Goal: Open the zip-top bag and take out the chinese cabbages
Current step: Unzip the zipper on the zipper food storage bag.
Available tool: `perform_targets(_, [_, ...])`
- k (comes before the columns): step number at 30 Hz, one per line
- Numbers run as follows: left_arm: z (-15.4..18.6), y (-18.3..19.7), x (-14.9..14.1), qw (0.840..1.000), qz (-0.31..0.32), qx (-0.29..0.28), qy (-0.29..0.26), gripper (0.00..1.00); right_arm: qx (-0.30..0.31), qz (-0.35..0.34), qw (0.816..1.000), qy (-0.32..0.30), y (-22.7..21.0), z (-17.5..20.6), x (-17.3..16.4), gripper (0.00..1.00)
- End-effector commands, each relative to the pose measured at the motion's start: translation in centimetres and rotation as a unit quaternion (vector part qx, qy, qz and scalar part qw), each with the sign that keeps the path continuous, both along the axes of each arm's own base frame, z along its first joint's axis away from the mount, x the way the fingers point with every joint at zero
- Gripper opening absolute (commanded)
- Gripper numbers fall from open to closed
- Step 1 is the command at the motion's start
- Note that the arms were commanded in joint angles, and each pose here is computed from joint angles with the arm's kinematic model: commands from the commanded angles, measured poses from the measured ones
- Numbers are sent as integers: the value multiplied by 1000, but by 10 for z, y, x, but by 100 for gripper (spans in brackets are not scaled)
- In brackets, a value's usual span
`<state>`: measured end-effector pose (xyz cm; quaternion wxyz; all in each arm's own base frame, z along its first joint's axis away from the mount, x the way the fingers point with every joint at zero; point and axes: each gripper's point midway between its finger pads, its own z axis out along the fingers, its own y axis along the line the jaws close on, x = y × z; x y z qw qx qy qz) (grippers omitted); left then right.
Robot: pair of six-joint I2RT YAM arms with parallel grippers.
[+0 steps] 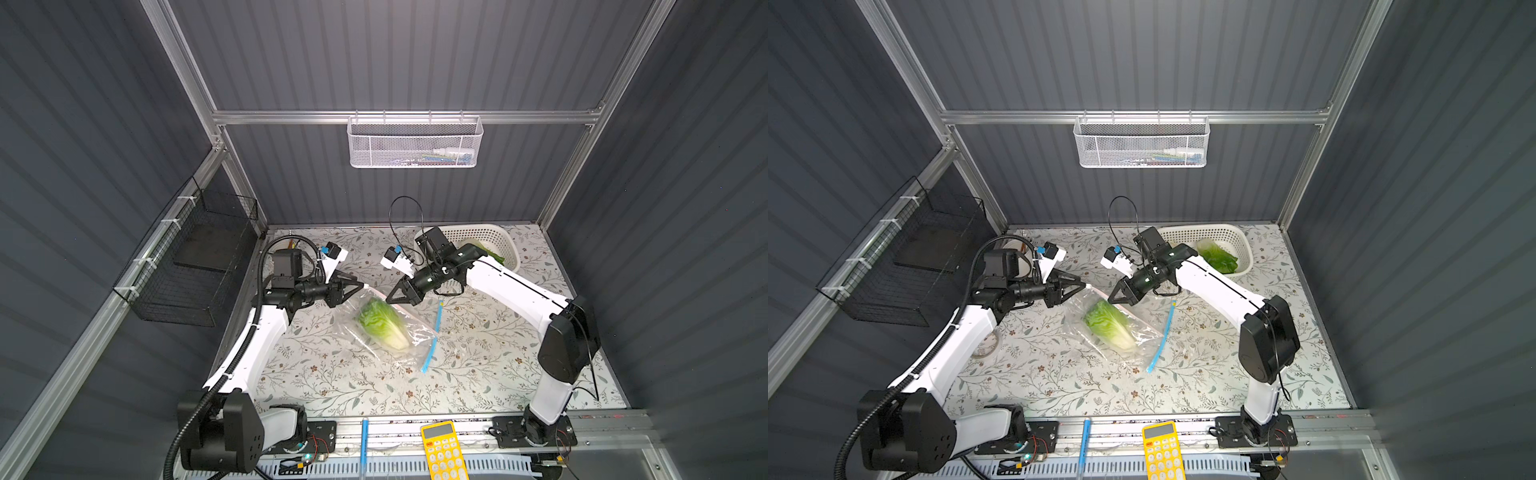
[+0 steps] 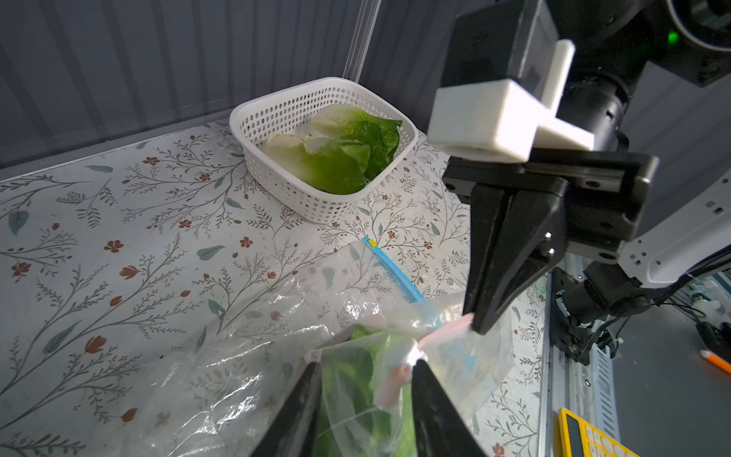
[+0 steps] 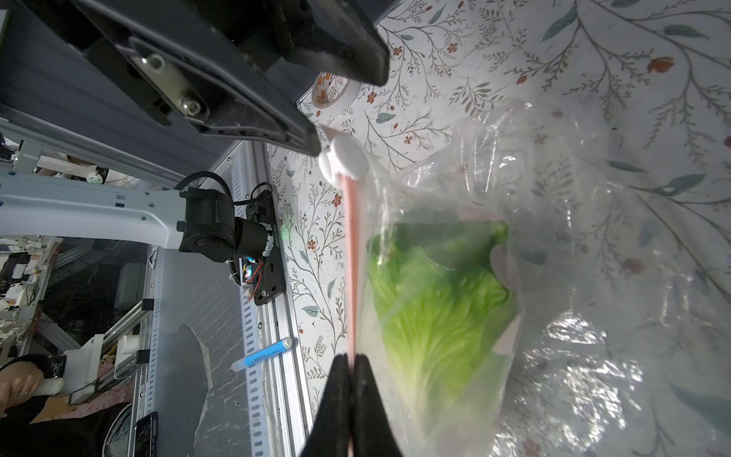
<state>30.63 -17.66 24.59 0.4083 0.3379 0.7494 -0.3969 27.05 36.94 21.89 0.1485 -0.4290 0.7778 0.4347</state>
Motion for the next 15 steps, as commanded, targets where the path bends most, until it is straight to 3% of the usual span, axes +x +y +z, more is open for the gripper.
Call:
perform_targets(1, [11, -6, -3, 999, -27, -25, 7, 40, 20, 8, 1000, -8, -4, 13, -5, 0])
perform_targets(5, [5, -6, -2, 999, -30, -25, 18, 42, 22, 8, 1000, -6, -4, 12, -5, 0])
perform_targets(15, [3, -9, -3, 998, -45, -42, 32, 34, 23, 5, 1000, -2, -5, 10, -5, 0])
